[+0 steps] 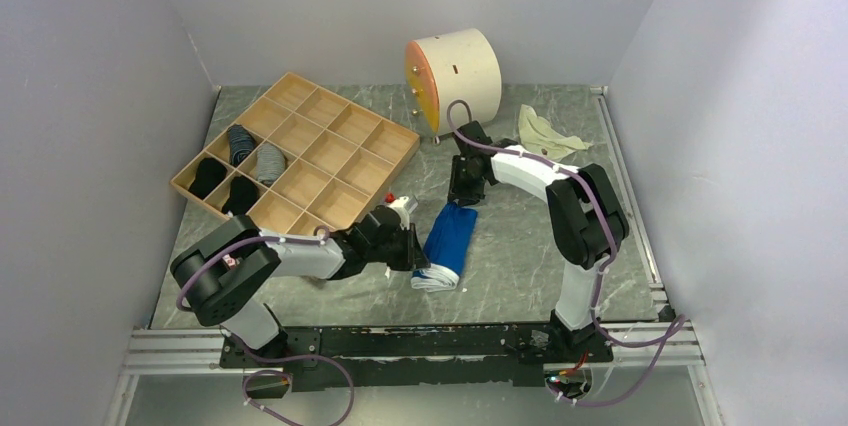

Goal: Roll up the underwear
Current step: Fold the underwear at the center of the board.

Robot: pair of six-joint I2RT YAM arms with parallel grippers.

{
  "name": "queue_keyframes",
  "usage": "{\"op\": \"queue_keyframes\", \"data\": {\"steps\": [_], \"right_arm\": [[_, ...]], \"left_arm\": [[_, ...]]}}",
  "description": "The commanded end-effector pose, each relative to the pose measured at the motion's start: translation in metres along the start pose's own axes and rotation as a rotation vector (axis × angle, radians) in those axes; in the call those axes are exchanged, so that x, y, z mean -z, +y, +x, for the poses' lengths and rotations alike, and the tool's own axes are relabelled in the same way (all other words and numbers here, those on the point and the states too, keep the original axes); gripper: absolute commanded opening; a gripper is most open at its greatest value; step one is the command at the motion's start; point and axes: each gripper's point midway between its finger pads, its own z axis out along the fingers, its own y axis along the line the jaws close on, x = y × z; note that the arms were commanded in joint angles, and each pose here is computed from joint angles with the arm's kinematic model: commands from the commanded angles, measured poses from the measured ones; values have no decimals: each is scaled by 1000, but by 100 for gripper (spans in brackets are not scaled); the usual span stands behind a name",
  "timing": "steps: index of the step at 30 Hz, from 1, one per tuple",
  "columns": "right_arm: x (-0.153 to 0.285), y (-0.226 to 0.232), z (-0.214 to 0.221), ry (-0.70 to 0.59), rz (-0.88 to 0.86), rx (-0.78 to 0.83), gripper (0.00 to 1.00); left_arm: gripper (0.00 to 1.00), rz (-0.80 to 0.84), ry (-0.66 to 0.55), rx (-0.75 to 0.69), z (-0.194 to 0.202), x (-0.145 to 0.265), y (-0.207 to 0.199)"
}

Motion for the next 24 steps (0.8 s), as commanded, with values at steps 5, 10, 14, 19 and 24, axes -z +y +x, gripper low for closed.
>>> {"op": "queue_keyframes", "data": {"steps": [5, 10, 14, 19, 24], "right_arm": [[53, 29, -41, -170, -132, 94, 50], [71, 36, -31, -168, -211, 113, 51], [74, 41, -14, -153, -293, 105, 39], [56, 35, 1, -108, -302, 88, 15], [31, 28, 6, -83, -279, 87, 9]], "left_arm": [[6, -48, -22, -47, -14, 7, -2], [6, -33, -27, -55, -19, 7, -8], [6, -19, -26, -57, -20, 7, -12], [6, -33, -40, -56, -24, 11, -11], [6, -65, -43, -75, -24, 13, -5]]}}
